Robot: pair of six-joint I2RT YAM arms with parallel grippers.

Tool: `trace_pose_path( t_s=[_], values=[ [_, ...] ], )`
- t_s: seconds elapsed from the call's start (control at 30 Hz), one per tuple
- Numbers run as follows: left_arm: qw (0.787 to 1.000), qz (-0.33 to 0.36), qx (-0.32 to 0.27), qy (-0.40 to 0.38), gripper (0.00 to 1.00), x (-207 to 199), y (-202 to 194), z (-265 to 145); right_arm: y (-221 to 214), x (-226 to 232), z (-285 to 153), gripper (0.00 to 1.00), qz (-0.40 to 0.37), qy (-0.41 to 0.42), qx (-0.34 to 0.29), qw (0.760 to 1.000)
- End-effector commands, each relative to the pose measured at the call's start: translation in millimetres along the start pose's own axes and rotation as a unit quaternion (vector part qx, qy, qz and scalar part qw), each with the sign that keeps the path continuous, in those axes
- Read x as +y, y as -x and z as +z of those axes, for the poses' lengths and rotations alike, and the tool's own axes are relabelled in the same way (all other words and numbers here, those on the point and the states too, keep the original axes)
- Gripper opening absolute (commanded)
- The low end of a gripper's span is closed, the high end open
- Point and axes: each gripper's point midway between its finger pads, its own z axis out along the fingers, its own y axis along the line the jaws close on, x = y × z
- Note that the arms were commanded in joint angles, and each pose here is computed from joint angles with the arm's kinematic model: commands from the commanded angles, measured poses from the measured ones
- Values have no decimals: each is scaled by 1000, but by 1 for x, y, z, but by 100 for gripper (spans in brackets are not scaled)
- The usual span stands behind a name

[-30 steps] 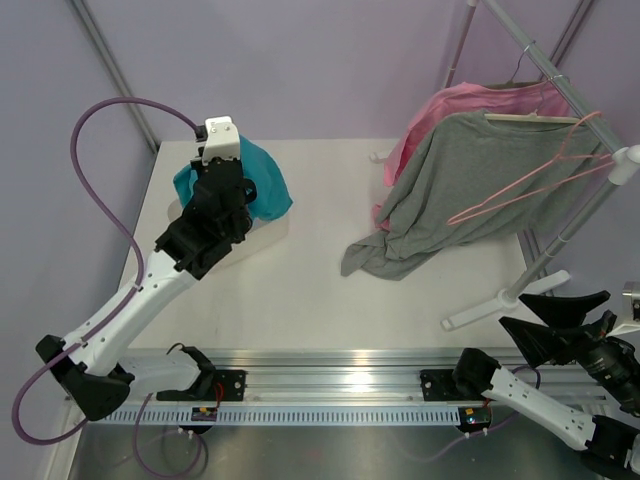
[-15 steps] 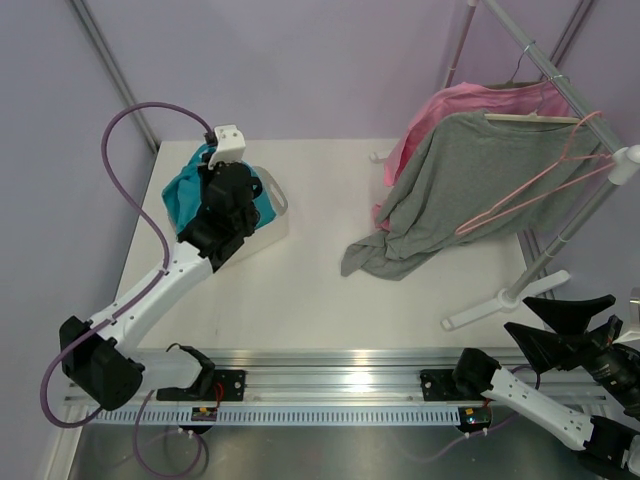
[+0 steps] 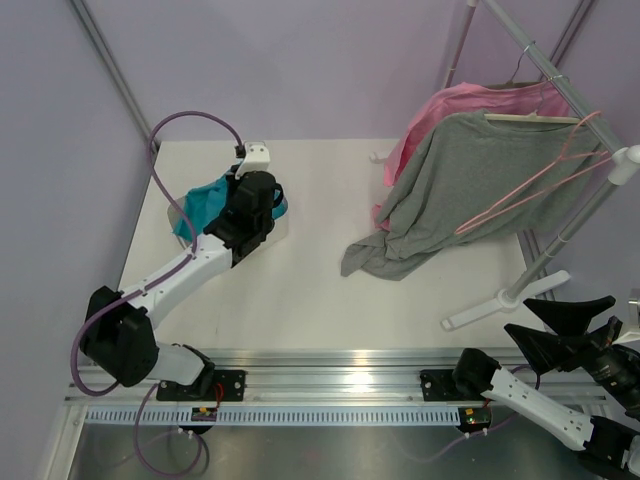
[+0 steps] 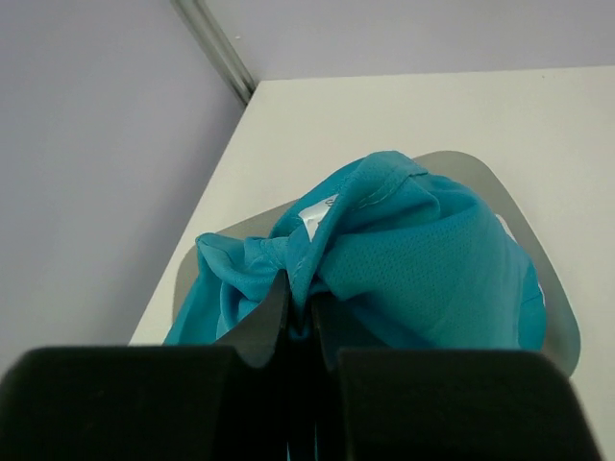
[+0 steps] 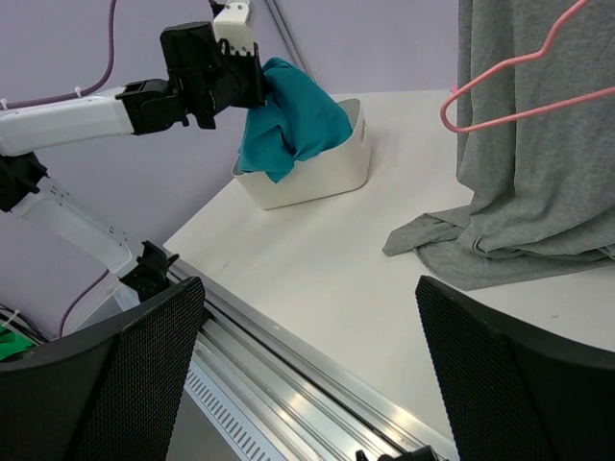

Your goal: Remove the t-shirt from the hanger

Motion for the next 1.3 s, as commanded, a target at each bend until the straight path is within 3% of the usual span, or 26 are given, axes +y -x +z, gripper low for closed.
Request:
trace_pose_path(
  t_s=[0.0,0.13,0.4,0.67,0.87,1.13,1.2,1.23,1.27],
  values=[
    [998,-50,-10,-22,0,-14,2,9,6,0,-18,100,3,23,-29,999],
    [994,-89,3,-57,0,-25,-14,17,3,-3,-20,100,1,17,-24,1000],
    [995,-98,31,-3,0,-2,-30,43,3,-6,-26,99,-1,18,-29,999],
    [999,-40,-34,5,0,1,-12,60,1,-10,-31,99,-13,12,-22,1000],
    [998,-62,-5,14,0,0,-48,76,1,-12,-30,100,-23,8,-22,999],
    [999,-21,47,13,0,-19,-91,90,0,-10,-31,100,-25,16,-20,999],
    [999,-24,45,9,7,-20,-89,89,1,-10,-34,99,-24,16,-21,999],
    [999,-24,46,6,16,-20,-89,88,0,-12,-35,99,-25,15,-20,999],
    [999,-21,50,2,32,-21,-91,89,1,-12,-35,99,-25,15,-20,999]
  ],
)
